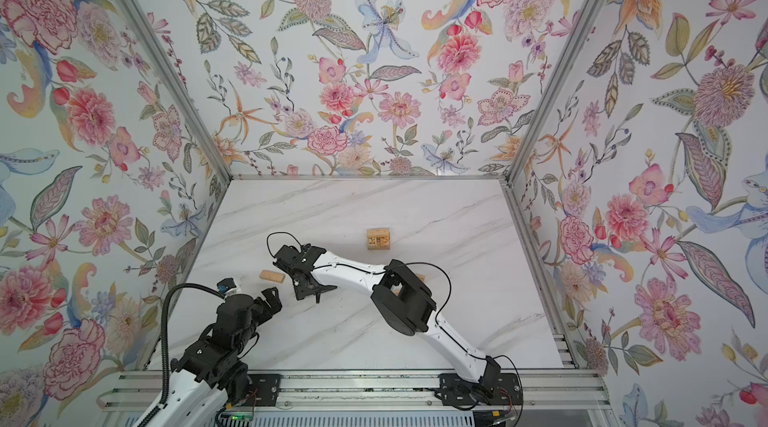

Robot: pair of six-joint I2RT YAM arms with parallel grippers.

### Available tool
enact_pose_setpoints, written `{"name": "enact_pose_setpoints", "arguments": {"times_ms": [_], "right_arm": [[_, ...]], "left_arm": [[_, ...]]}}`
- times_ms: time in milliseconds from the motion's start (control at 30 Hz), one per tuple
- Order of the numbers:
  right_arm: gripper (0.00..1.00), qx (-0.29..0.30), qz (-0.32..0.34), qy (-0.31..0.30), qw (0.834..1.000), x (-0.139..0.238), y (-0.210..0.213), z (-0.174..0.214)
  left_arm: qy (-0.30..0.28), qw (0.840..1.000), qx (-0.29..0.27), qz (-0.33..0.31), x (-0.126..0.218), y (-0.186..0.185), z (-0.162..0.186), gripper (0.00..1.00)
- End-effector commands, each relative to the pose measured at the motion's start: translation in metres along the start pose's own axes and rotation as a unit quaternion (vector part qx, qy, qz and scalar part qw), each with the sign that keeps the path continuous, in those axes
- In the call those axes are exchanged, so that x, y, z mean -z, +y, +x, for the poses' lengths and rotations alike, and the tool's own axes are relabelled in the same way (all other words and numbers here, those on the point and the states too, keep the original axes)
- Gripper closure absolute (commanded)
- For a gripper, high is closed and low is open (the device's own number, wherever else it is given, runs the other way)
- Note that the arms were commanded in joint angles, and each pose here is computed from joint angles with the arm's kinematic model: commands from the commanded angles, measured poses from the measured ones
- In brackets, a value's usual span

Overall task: Build the wood block tower
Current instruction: 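Lift and carry the plain bar with the right gripper above the engraved bar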

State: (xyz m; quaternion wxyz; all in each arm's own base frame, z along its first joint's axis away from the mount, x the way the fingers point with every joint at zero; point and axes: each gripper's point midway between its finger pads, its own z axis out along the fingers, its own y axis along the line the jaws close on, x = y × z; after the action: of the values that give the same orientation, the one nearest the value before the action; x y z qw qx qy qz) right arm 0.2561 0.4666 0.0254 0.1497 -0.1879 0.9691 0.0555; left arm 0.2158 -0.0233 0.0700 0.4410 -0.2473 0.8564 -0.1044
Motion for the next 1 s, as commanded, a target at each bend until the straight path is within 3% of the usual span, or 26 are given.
{"name": "enact_pose_setpoints", "arguments": {"times_ms": [0,267,600,967], "right_arm": [[0.37,0.010,0.021,0.001,1.000,0.003,-0.013,-0.001],[0.38,0.008,0.021,-0.035,0.999,0.038,-0.033,-0.028],[0.40,-0.026,0.053,-0.063,0.996,0.073,-0.097,-0.051],[0.41,-0.068,0.082,-0.061,0.992,0.069,-0.162,-0.062]], "left_arm": [[0.010,1.000,-0.008,-0.004,-0.003,0.004,0.007,0.01],[0.004,1.000,-0.011,0.018,-0.004,-0.009,-0.001,0.01],[0.000,0.999,-0.024,0.038,-0.008,-0.031,-0.016,0.01],[0.024,0.994,-0.067,0.082,-0.014,-0.073,-0.021,0.01]]}}
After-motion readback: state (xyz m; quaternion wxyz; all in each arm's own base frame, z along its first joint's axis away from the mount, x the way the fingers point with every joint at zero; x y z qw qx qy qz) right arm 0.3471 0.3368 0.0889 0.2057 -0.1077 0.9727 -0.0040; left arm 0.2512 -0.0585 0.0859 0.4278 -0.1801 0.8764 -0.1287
